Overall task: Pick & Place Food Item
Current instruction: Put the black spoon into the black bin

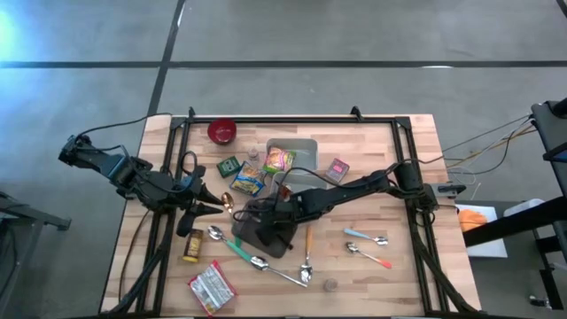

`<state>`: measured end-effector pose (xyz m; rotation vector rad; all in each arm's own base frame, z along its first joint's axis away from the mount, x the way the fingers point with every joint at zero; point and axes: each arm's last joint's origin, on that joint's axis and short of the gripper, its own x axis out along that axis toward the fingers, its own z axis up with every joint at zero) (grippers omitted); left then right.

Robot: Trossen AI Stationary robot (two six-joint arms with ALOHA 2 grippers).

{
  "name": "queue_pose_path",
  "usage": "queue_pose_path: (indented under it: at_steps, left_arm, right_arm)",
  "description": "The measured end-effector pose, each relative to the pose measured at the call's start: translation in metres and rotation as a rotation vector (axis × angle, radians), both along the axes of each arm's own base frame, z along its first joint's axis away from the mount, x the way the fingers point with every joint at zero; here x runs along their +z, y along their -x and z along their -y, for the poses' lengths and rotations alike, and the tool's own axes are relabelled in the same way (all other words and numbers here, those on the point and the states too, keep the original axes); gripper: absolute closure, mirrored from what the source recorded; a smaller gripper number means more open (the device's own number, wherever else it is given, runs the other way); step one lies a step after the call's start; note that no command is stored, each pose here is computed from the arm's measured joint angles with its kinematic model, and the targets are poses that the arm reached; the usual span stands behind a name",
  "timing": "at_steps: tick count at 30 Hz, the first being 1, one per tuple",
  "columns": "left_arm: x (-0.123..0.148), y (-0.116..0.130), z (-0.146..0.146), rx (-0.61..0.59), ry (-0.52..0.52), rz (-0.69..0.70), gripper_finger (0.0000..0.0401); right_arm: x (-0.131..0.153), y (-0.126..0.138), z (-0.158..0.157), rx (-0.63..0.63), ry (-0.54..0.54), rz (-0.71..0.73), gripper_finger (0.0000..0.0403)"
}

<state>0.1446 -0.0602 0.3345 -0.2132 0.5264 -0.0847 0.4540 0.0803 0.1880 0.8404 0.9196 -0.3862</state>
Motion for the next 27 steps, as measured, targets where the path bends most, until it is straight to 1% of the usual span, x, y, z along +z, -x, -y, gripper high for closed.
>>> queue_pose_path:
  at_steps: [5, 10, 14, 18, 27]
  left_arm:
    - [0.000, 0.000, 0.000, 0.006, -0.003, 0.001, 0.0299]
    - [0.000, 0.000, -0.001, 0.014, -0.007, 0.003, 0.0299]
    - [0.000, 0.000, -0.001, 0.022, 0.007, 0.001, 0.0299]
    - [0.000, 0.000, -0.001, 0.023, 0.009, 0.001, 0.0299]
    - [0.000, 0.000, -0.001, 0.029, 0.006, 0.003, 0.0299]
  right_arm:
    - [0.006, -0.004, 0.002, -0.039, -0.024, 0.033, 0.0395]
    - [0.008, -0.008, 0.003, -0.059, -0.010, 0.080, 0.0395]
    - [0.006, -0.009, 0.003, -0.074, 0.011, 0.088, 0.0395]
    - [0.002, -0.010, 0.004, -0.114, 0.028, 0.112, 0.0395]
    - [-0.004, -0.008, 0.004, -0.154, -0.006, 0.105, 0.0395]
